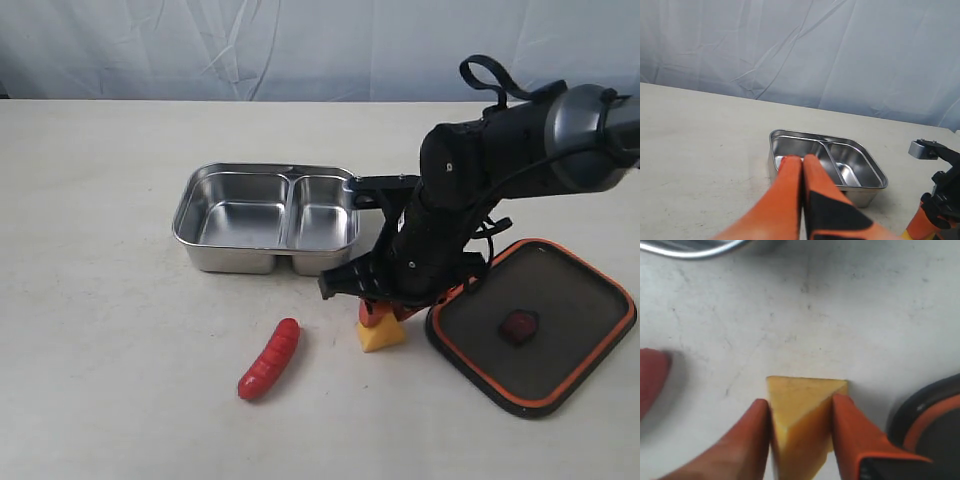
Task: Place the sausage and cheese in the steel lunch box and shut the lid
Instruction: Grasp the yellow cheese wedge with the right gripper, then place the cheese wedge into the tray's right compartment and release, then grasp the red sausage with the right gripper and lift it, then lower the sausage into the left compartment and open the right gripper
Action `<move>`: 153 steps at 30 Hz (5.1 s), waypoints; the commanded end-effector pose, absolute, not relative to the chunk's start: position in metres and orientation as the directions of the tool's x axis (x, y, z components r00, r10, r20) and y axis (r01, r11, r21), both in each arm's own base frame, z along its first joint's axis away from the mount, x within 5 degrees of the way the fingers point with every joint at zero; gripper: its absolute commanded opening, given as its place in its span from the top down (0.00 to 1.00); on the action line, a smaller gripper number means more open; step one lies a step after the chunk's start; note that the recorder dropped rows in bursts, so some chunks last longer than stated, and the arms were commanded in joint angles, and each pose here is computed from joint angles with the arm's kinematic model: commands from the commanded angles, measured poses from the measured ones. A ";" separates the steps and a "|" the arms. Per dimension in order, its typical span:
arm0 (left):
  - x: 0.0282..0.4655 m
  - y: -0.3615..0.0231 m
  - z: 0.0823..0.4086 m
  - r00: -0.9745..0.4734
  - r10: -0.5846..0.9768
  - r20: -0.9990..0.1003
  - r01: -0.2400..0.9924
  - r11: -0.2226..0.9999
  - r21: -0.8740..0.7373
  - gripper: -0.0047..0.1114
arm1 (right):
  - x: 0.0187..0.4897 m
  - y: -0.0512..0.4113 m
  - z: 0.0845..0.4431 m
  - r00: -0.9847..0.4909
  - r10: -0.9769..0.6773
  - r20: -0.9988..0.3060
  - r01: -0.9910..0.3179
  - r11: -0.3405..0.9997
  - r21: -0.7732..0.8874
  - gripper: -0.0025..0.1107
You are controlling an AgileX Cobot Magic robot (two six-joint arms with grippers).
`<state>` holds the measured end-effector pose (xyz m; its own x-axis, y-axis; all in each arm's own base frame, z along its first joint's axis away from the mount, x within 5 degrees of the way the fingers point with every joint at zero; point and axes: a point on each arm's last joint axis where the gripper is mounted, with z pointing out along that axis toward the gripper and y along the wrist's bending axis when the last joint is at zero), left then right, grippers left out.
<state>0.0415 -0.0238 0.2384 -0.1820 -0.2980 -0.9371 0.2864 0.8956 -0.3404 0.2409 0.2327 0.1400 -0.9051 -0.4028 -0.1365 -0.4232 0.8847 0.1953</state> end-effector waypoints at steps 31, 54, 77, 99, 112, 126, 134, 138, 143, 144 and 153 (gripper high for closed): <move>0.041 -0.024 0.238 -0.173 -0.303 -0.937 0.291 0.893 -0.343 0.96 | 0.303 0.313 0.238 -0.635 -0.454 -0.625 -0.704 0.673 0.226 0.98; 0.041 -0.024 0.238 -0.173 -0.303 -0.937 0.291 0.893 -0.343 0.96 | 0.331 0.305 0.168 -0.674 -0.577 -0.462 -0.637 0.770 -0.033 0.98; 0.041 -0.024 0.238 -0.173 -0.303 -0.937 0.291 0.893 -0.343 0.96 | 0.246 0.333 0.196 -0.780 -0.622 -0.071 -0.622 0.757 0.202 0.41; 0.041 -0.024 0.238 -0.173 -0.303 -0.937 0.291 0.893 -0.343 0.96 | 0.197 0.352 0.123 -0.896 -0.444 -0.031 -0.443 0.886 0.138 0.97; 0.041 -0.024 0.238 -0.173 -0.303 -0.937 0.291 0.893 -0.343 0.96 | 0.281 0.359 0.215 -0.678 -0.413 -0.609 -0.612 0.776 0.155 0.97; 0.041 -0.024 0.238 -0.173 -0.303 -0.937 0.291 0.893 -0.343 0.96 | 0.320 0.381 0.160 -0.418 -0.683 -0.600 -0.810 0.579 -0.095 0.97; 0.041 -0.024 0.238 -0.173 -0.303 -0.937 0.291 0.893 -0.343 0.96 | 0.315 0.387 0.154 -0.398 -0.696 -0.597 -0.822 0.560 -0.105 0.65; 0.041 -0.024 0.238 -0.173 -0.303 -0.937 0.291 0.893 -0.343 0.96 | 0.311 0.385 0.156 -0.438 -0.716 -0.543 -0.820 0.566 -0.086 0.48; 0.041 -0.024 0.238 -0.173 -0.303 -0.937 0.291 0.893 -0.343 0.96 | 0.307 0.383 0.177 -0.500 -0.715 -0.489 -0.808 0.588 -0.032 0.50; 0.041 -0.024 0.238 -0.173 -0.303 -0.937 0.291 0.893 -0.343 0.96 | 0.306 0.382 0.185 -0.516 -0.709 -0.481 -0.801 0.599 -0.023 0.50; 0.041 -0.024 0.238 -0.173 -0.303 -0.937 0.291 0.893 -0.343 0.96 | 0.277 0.342 0.247 -0.603 -0.745 -0.285 -0.772 0.635 -0.026 0.60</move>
